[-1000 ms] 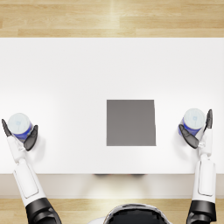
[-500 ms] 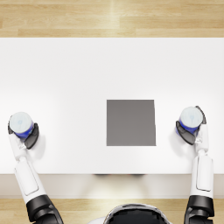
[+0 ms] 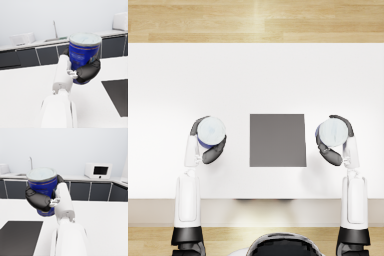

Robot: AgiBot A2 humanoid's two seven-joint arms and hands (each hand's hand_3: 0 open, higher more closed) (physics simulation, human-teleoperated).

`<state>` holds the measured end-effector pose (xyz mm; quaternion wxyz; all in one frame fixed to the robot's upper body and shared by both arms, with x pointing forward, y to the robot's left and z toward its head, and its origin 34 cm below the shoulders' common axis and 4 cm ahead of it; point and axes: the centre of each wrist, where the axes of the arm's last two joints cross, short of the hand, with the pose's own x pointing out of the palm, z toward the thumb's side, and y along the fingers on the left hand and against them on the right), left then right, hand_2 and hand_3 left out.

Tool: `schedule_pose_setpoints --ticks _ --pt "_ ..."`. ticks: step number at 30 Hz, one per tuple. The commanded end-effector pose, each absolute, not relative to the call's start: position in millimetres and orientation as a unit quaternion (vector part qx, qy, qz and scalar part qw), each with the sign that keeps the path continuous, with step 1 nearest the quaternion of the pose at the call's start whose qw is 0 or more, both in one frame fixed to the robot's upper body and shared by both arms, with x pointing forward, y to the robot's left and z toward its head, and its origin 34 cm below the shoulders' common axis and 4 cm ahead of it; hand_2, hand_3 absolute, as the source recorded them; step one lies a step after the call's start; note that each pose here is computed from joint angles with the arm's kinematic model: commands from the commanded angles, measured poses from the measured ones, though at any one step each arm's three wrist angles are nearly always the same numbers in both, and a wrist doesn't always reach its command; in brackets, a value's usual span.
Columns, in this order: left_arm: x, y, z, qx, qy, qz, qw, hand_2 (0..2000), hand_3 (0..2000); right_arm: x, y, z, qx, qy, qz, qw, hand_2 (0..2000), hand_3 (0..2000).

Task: Pick up the blue can on the left and place it in the middle, then pick up the blue can on the right and place it on top of the can in the middle

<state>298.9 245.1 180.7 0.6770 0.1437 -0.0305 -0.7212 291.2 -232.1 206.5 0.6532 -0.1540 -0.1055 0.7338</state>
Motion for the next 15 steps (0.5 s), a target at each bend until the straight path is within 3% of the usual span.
schedule_pose_setpoints --ticks 1,3,8,15 --pt "308.5 195.6 199.4 0.171 -0.05 -0.768 0.616 2000 1520 288.6 -227.0 228.0 -0.184 -0.132 0.732 0.642 2000 1520" --pt "312.2 178.5 203.4 0.173 -0.057 -0.78 0.598 2000 1520 286.7 -224.0 232.1 -0.19 -0.138 0.733 0.638 2000 1520" --pt "321.3 130.6 202.2 0.083 -0.114 -0.831 0.538 2000 1520 287.0 -205.8 257.4 -0.22 -0.17 0.743 0.609 2000 1520" --pt "328.5 86.4 175.4 0.021 -0.078 -0.866 0.493 2000 1520 287.0 -186.5 273.7 -0.237 -0.193 0.755 0.58 2000 1520"
